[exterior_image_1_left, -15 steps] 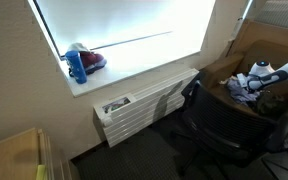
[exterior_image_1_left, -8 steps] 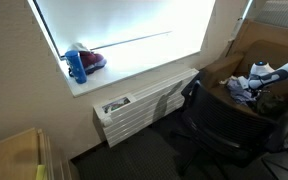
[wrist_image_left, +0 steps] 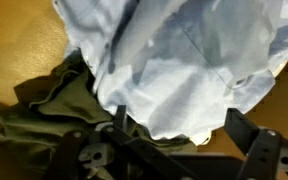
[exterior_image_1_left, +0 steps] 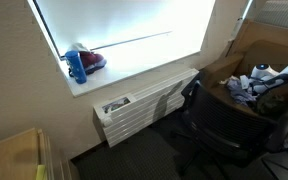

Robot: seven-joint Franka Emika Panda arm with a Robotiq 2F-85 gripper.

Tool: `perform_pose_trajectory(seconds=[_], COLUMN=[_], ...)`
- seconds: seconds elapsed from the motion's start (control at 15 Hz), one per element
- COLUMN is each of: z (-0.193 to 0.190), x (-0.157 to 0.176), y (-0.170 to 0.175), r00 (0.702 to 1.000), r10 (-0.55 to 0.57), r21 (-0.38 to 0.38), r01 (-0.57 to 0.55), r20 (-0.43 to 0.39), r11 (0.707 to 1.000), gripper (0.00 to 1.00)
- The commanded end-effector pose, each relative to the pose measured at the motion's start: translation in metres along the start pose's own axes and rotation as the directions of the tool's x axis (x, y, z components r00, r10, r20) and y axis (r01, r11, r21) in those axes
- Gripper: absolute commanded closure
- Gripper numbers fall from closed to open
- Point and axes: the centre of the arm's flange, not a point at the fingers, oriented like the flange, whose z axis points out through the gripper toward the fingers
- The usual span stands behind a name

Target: Put the blue cloth on the armrest of the brown couch

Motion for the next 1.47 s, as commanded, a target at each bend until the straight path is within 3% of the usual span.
perform_pose_trajectory(seconds=[0.0, 0.13, 0.27, 0.33, 0.47, 0.67, 0.73, 0.8, 0.93, 1.2, 1.33, 1.4], z=[0.062, 0.073, 0.082, 0.017, 0.024, -0.001, 0.0, -0.001, 0.002, 0.027, 0.04, 0.018], x=[-0.016, -0.003, 0.014, 0.035, 0.043, 0.049, 0.053, 0.048, 0.042, 0.039, 0.045, 0.036], y=[-0.021, -0.025, -0.021, 0.003, 0.008, 0.014, 0.016, 0.01, 0.008, 0.006, 0.009, 0.013], r00=[0.993, 0.981, 0.964, 0.978, 0.969, 0.977, 0.991, 0.991, 0.989, 0.952, 0.937, 0.954], r10=[0.076, 0.127, 0.153, 0.117, 0.133, 0.104, 0.122, 0.126, 0.127, 0.101, 0.1, 0.116], r21=[0.11, 0.097, -0.008, 0.048, 0.001, -0.048, 0.02, 0.011, 0.068, 0.073, 0.023, 0.062], r01=[-0.067, -0.113, -0.158, -0.11, -0.136, -0.115, -0.121, -0.126, -0.133, -0.127, -0.115, -0.139], r20=[-0.087, -0.148, -0.217, -0.175, -0.21, -0.184, -0.06, -0.047, 0.081, 0.289, 0.334, 0.277], r11=[0.992, 0.989, 0.987, 0.993, 0.991, 0.992, 0.992, 0.992, 0.989, 0.989, 0.993, 0.988], gripper=[0.0, 0.0, 0.0, 0.0, 0.0, 0.0, 0.0, 0.0, 0.0, 0.0, 0.0, 0.0])
